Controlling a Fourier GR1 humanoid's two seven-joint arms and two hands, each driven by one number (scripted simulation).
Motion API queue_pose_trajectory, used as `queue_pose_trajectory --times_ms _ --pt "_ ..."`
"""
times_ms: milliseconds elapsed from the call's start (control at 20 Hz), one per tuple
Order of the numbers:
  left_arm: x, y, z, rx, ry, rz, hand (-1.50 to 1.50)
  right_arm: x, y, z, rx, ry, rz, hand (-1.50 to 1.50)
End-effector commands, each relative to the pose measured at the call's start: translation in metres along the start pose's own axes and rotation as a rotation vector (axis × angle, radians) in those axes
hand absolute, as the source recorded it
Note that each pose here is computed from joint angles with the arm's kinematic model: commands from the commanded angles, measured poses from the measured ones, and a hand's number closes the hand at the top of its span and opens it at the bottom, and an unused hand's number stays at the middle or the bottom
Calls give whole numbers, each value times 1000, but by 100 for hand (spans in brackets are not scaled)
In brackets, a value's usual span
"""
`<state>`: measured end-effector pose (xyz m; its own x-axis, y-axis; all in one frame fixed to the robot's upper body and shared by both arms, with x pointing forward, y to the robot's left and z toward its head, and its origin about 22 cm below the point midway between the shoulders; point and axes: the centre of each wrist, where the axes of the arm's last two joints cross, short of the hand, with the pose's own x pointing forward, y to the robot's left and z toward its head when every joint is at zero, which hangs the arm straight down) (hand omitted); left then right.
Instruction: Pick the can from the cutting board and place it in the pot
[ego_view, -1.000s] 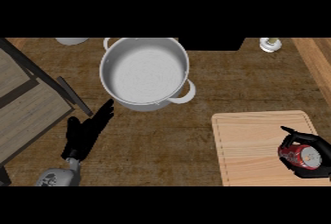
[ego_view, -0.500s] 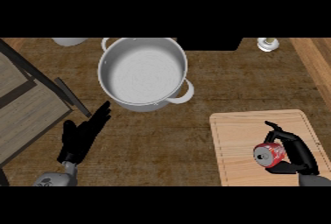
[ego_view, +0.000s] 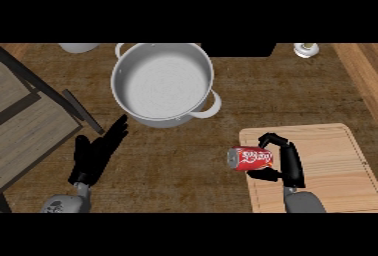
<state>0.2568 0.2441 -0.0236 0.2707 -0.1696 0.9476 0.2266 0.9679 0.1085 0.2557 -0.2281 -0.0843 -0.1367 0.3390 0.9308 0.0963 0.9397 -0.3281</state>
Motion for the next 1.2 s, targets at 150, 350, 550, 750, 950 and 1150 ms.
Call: queue_pose_trajectory --times_ms 150,350,550,750,950,1150 --pt "10 3 -3 11 -2 -15 0 69 27 -4 -99 -68 155 150" --pt "-9 -9 9 -15 -2 1 0 109 28 -21 -104 -105 267 150" --pt "-1 -17 5 -13 -13 -11 0 154 42 -19 -116 -107 320 150" --pt "-5 -16 6 -14 -4 -7 0 199 60 -55 -80 -101 421 150" --pt "13 -9 -7 -18 -1 -6 0 242 60 -93 -71 -80 445 150" --pt "-5 -7 -10 -26 -3 2 0 254 97 -115 7 -34 543 150"
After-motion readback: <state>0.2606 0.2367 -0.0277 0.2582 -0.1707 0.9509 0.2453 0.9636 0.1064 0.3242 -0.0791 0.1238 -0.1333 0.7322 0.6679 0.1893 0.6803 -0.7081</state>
